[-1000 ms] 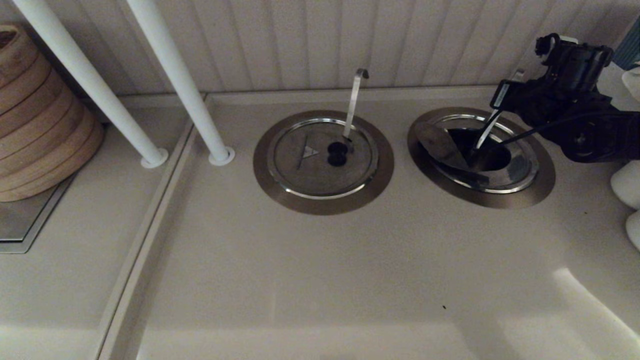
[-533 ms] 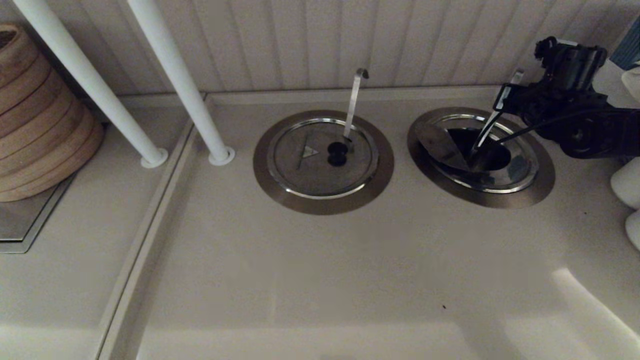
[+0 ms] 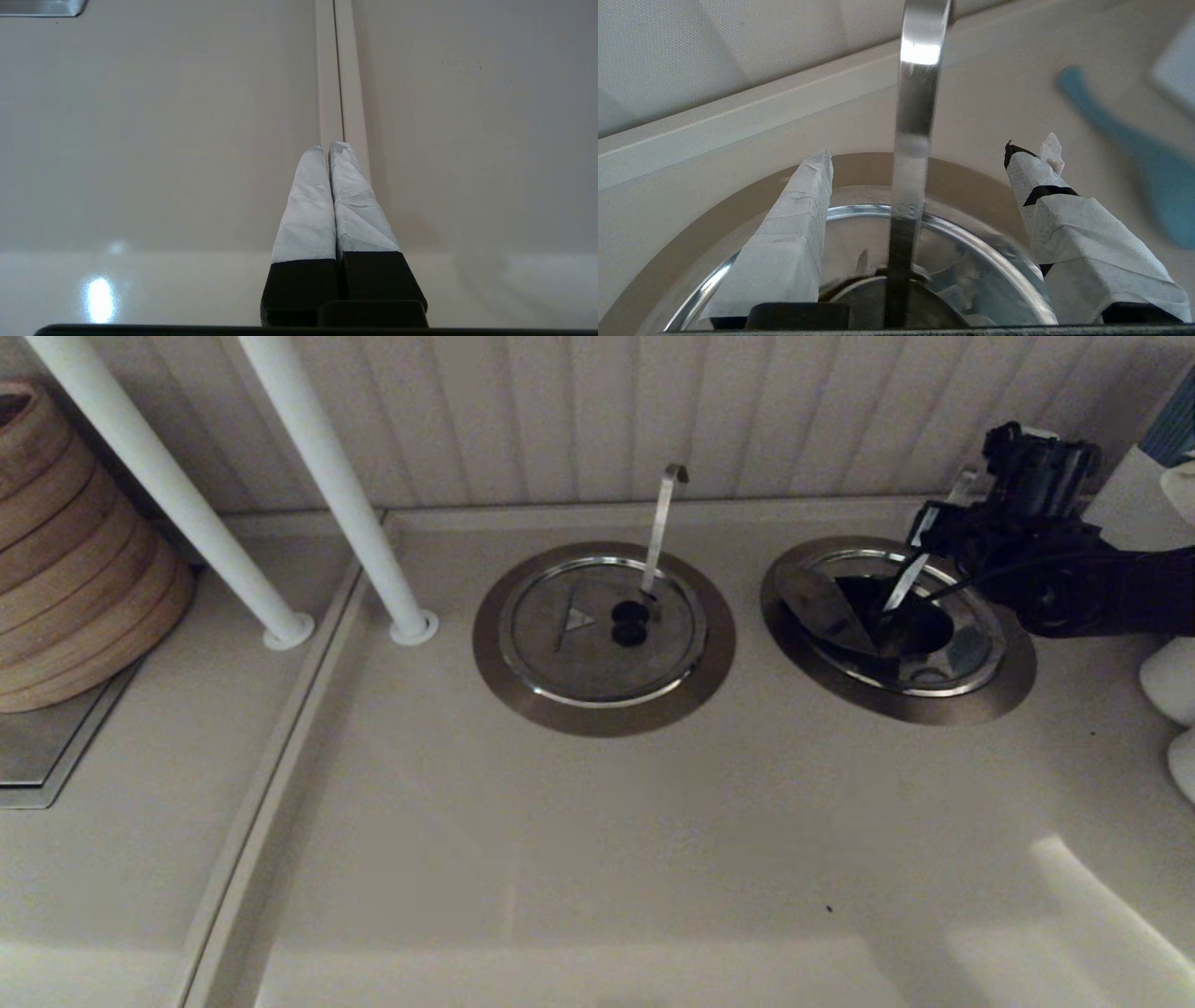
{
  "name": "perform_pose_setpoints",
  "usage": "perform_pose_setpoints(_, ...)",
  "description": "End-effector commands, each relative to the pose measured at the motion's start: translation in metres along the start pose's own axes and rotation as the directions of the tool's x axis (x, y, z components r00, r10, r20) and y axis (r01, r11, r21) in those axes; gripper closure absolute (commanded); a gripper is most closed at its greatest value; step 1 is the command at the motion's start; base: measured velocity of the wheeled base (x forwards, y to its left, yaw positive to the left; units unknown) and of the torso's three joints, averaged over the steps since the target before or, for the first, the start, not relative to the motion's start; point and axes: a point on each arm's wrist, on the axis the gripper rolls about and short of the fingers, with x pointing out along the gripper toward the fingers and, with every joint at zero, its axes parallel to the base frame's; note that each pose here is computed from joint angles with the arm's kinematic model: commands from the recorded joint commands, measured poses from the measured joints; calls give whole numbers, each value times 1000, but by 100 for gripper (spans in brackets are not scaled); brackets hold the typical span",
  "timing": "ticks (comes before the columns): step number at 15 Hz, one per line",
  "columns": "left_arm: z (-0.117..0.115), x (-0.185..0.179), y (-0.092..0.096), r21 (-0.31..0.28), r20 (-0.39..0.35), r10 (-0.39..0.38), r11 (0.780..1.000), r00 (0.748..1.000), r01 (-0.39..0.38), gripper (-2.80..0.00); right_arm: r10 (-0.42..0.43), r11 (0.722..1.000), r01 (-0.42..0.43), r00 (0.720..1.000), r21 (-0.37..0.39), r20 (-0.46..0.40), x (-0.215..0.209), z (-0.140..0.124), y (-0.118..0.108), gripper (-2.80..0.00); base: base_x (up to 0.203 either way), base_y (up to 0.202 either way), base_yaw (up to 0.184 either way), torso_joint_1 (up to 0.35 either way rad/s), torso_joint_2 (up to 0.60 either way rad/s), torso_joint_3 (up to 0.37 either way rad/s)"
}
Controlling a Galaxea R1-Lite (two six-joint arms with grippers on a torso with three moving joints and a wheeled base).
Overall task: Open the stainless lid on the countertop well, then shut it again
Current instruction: Stir with a spoon
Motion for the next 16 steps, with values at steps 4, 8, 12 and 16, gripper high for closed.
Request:
perform_pose_setpoints(4, 0, 0, 0, -1, -1, 0, 1000, 1000, 0, 0, -30, 1000, 30, 999, 9, -22, 32, -33, -8, -280, 0, 0, 0, 0, 0, 0)
perform_pose_setpoints(8, 0, 0, 0, -1, -1, 0, 1000, 1000, 0, 0, -34, 999, 35, 999, 6, -27, 38, -41, -7, -280, 0, 0, 0, 0, 0, 0)
perform_pose_setpoints(12, 0, 0, 0, -1, -1, 0, 1000, 1000, 0, 0, -35, 999, 35, 999, 6, -27, 39, -42, -7, -280, 0, 0, 0, 0, 0, 0)
perform_pose_setpoints(16, 0, 0, 0, -1, -1, 0, 1000, 1000, 0, 0, -33, 999, 33, 999, 13, -25, 39, -41, -7, 0, 0, 0, 0, 0, 0, 0)
